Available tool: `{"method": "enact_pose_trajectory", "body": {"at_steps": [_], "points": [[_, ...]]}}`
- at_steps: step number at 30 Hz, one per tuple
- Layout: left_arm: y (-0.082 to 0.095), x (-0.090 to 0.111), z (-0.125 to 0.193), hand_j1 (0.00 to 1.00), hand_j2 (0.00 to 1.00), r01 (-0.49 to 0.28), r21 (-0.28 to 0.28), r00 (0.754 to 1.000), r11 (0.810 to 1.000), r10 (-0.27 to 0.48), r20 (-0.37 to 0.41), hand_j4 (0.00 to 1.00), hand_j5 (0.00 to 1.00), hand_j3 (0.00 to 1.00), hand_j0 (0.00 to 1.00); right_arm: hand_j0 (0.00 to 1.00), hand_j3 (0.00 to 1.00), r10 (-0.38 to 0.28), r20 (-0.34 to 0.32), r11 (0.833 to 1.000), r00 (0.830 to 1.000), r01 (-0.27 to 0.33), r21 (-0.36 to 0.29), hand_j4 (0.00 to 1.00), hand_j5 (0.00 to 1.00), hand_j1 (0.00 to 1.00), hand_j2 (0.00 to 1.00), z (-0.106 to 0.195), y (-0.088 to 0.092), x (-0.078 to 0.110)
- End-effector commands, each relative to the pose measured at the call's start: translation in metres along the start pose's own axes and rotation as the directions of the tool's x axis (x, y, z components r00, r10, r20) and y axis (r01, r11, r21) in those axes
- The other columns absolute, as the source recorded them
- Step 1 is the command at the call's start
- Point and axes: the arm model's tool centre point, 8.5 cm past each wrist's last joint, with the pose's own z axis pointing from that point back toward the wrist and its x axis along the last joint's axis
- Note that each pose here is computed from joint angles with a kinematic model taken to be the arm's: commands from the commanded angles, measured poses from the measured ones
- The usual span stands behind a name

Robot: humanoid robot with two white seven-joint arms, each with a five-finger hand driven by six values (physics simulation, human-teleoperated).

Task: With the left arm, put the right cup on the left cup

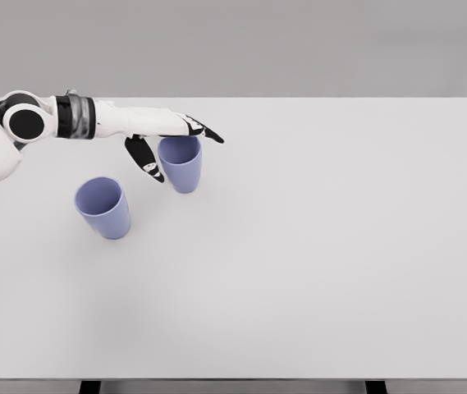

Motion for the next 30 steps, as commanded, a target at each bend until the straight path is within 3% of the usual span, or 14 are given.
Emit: {"method": "enact_pose_trajectory", "body": {"at_steps": [1, 12, 13, 15, 17, 21, 30], "points": [[0.0013, 0.0002, -0.0002, 1.00, 1.00, -0.007, 0.007, 1.000, 1.000, 0.006, 0.002, 1.00, 1.00, 1.00, 1.00, 1.00, 1.00, 0.001, 0.000, 1.000, 1.000, -0.001, 0.001, 1.00, 1.00, 1.00, 1.00, 0.0000, 0.0001, -0.0001], [-0.0069, -0.0011, -0.0022, 1.00, 1.00, -0.017, -0.004, 1.000, 1.000, 0.017, 0.002, 1.00, 1.00, 1.00, 1.00, 1.00, 1.00, 0.001, 0.000, 1.000, 1.000, -0.001, 0.001, 1.00, 1.00, 1.00, 1.00, 0.0000, 0.0001, -0.0001], [-0.0073, -0.0024, -0.0016, 0.99, 0.99, -0.019, -0.004, 1.000, 1.000, 0.019, -0.002, 0.99, 0.99, 0.99, 0.99, 1.00, 1.00, 0.001, 0.000, 1.000, 1.000, -0.001, 0.001, 1.00, 1.00, 1.00, 1.00, 0.0000, 0.0001, -0.0001], [-0.0060, -0.0018, -0.0014, 0.72, 0.72, -0.021, 0.002, 1.000, 1.000, 0.021, 0.002, 0.72, 0.72, 0.72, 0.72, 1.00, 1.00, 0.001, 0.000, 1.000, 1.000, -0.001, 0.001, 1.00, 1.00, 1.00, 1.00, 0.0000, 0.0001, -0.0001], [-0.0053, -0.0016, -0.0011, 0.68, 0.68, -0.024, 0.006, 1.000, 1.000, 0.024, 0.004, 0.68, 0.68, 0.68, 0.68, 1.00, 1.00, 0.001, 0.000, 1.000, 1.000, -0.001, 0.001, 1.00, 1.00, 1.00, 1.00, 0.0000, 0.0001, -0.0001], [-0.0054, -0.0024, 0.0009, 0.62, 0.62, -0.038, 0.015, 0.999, 0.999, 0.038, 0.008, 0.62, 0.62, 0.62, 0.62, 1.00, 1.00, 0.001, 0.000, 1.000, 1.000, -0.001, 0.001, 1.00, 1.00, 1.00, 1.00, 0.0000, 0.0001, -0.0001], [-0.0005, 0.0003, 0.0034, 0.59, 0.59, -0.024, 0.018, 1.000, 1.000, 0.024, 0.011, 0.59, 0.59, 0.59, 0.59, 1.00, 1.00, 0.001, 0.000, 1.000, 1.000, -0.001, 0.001, 1.00, 1.00, 1.00, 1.00, 0.0000, 0.0001, -0.0001]]}}
